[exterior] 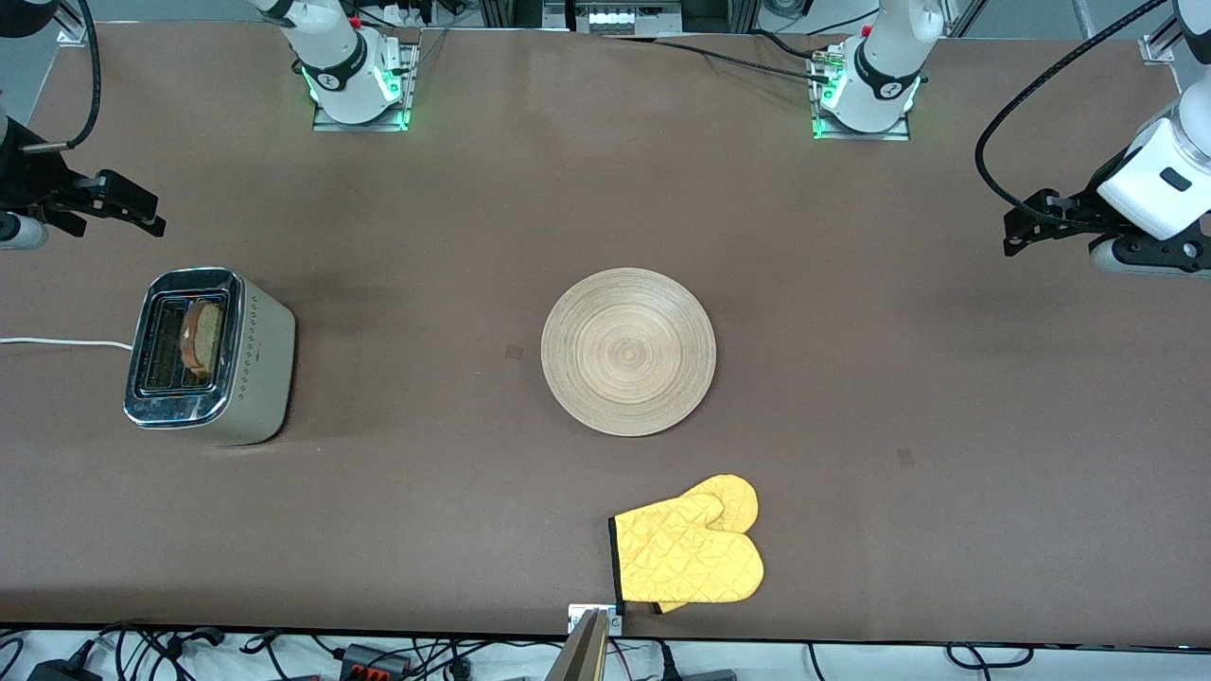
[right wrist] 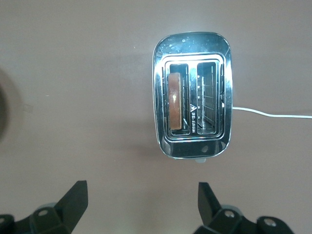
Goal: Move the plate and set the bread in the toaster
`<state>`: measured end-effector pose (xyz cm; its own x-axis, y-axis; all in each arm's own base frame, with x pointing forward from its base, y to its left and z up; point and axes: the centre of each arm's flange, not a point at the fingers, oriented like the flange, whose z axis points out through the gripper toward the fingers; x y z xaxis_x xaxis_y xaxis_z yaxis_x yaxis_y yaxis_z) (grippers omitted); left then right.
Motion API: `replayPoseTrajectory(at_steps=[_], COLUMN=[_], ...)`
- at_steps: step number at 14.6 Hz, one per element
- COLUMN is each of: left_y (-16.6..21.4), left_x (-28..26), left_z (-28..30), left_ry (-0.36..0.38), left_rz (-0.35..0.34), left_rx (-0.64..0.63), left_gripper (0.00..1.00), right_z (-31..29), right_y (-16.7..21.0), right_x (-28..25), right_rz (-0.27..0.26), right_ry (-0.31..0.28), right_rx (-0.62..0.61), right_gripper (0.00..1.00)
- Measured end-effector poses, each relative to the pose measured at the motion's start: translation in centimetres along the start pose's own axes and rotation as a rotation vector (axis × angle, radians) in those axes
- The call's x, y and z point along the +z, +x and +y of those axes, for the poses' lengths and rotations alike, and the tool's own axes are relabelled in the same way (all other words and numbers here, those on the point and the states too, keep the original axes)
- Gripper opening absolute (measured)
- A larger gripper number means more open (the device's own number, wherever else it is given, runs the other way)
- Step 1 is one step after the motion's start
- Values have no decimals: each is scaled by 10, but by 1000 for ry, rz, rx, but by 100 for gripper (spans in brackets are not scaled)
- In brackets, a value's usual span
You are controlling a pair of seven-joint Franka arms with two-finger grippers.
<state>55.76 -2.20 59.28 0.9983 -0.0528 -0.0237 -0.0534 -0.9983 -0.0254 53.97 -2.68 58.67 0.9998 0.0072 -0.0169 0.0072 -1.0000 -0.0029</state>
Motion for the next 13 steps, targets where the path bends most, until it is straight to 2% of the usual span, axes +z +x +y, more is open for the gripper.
replayPoseTrajectory(at_steps=[13], left_y=[0], left_x=[0], left_z=[0], left_ry=[0], left_rz=[0], left_rx=[0], left_gripper=[100], right_z=[1], right_y=[-1], right_x=[-2], right_rz=[1], right_ry=[-2], right_rx=[2], right_gripper=[100])
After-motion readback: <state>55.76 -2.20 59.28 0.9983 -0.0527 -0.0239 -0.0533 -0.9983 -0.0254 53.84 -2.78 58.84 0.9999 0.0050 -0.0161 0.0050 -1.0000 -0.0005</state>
